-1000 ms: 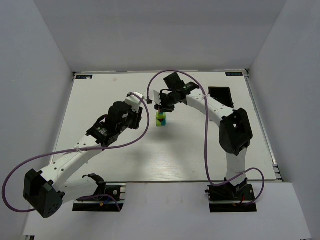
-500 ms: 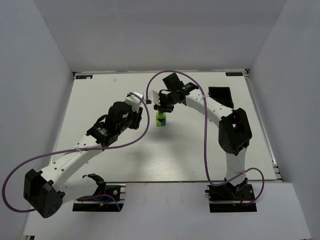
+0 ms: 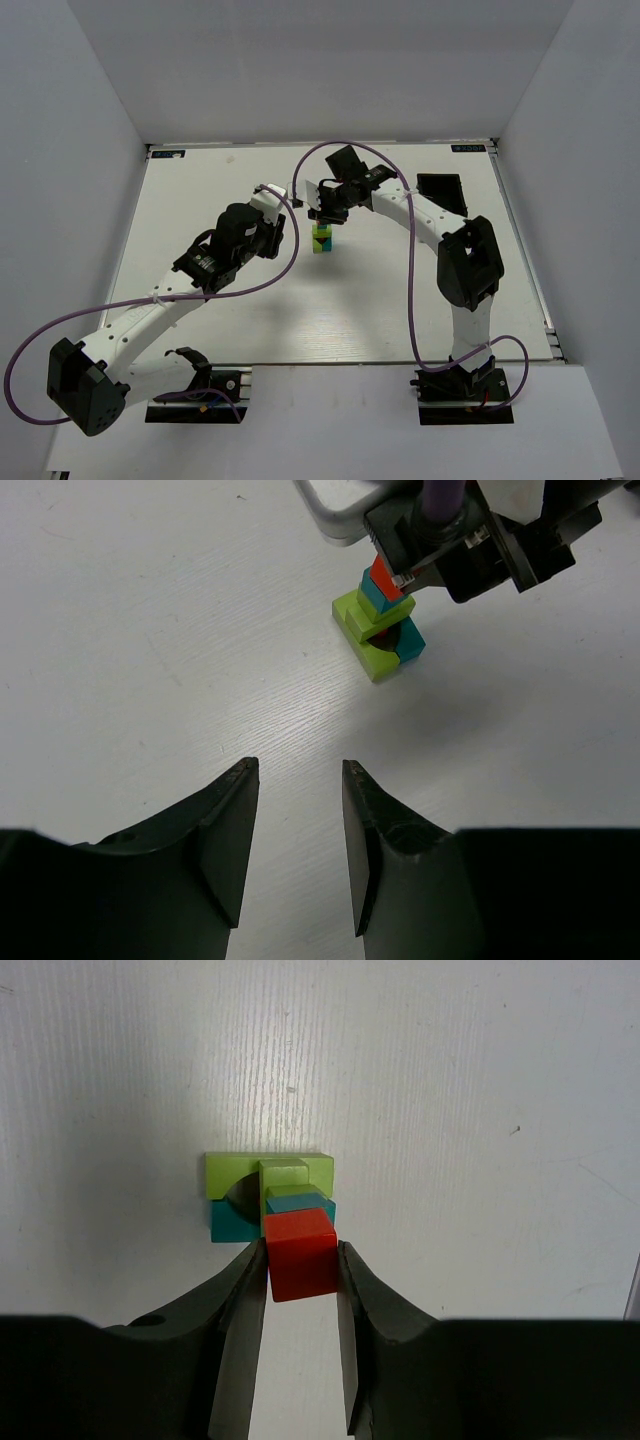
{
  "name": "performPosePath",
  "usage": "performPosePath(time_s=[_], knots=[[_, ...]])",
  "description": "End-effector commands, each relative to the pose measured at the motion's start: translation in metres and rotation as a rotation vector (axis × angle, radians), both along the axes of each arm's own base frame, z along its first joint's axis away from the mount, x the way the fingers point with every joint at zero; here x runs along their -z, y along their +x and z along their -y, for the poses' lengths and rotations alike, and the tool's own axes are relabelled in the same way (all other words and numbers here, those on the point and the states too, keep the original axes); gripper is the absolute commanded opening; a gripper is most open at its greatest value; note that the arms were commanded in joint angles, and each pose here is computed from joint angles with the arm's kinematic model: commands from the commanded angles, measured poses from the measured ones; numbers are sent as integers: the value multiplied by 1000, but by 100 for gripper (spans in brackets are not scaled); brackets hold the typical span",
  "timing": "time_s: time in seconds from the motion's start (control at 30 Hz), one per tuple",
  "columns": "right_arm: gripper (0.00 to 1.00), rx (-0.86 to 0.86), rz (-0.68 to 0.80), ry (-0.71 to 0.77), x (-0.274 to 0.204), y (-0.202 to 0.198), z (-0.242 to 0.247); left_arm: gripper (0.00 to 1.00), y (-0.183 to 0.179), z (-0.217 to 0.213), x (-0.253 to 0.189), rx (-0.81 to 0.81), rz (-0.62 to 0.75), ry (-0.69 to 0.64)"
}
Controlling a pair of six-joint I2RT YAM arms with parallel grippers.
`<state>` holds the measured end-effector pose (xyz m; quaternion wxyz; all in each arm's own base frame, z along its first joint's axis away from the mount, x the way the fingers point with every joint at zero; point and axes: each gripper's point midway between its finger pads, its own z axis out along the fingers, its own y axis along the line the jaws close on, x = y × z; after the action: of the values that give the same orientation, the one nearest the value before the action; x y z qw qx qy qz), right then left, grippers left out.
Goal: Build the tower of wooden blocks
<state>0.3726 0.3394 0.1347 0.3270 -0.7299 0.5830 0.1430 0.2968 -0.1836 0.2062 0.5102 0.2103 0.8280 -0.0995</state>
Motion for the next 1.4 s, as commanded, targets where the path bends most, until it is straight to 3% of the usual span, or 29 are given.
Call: performPosePath(time_s=[0.0, 1.37], knots=[[27, 18, 50, 46, -24, 11, -6, 50, 0, -3, 0, -11, 6, -4], [34, 20, 58, 32, -21, 15, -6, 50, 0, -3, 0, -11, 6, -4]])
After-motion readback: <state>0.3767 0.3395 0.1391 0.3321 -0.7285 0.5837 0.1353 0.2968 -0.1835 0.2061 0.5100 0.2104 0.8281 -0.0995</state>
